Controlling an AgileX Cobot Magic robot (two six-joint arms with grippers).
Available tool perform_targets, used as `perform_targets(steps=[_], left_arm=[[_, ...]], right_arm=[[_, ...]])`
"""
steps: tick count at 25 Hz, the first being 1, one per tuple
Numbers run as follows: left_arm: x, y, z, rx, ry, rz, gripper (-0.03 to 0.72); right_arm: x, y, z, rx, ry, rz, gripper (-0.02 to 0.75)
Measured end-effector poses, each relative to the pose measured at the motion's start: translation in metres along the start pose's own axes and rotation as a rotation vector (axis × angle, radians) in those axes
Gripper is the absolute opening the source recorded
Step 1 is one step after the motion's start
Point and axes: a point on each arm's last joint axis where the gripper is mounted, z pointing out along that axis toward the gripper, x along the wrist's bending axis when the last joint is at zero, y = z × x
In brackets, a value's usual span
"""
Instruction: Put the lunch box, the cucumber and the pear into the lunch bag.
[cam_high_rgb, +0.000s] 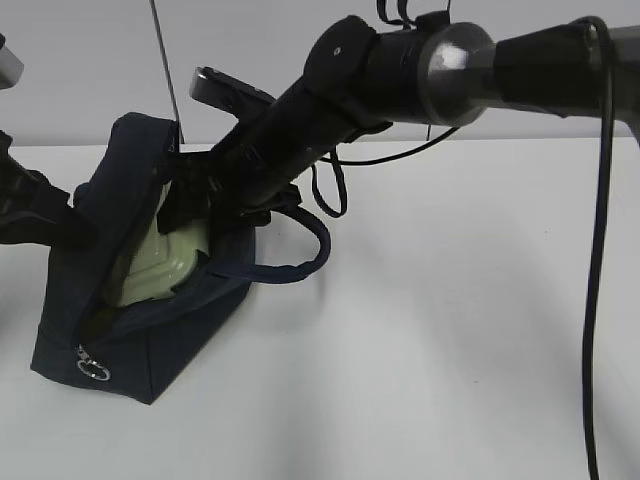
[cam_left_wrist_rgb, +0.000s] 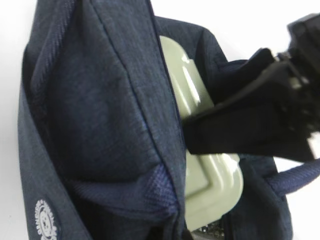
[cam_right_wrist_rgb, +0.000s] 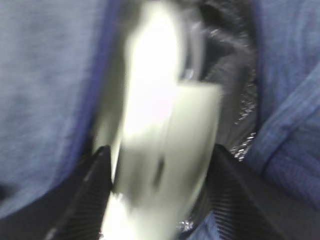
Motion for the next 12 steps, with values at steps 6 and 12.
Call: perform_targets(steps=[6,12], left_arm=[[0.0,0.0,0.0,-0.002,-0.002,-0.002,0.001],[0.0,0.0,0.0,-0.002,0.0,0.0,0.001]], right_arm=[[0.026,0.015,-0.023,0.053,-0.004,-0.136,0.49],[0.039,0.027,-0.061,0.073,-0.165,-0.218,0.492]])
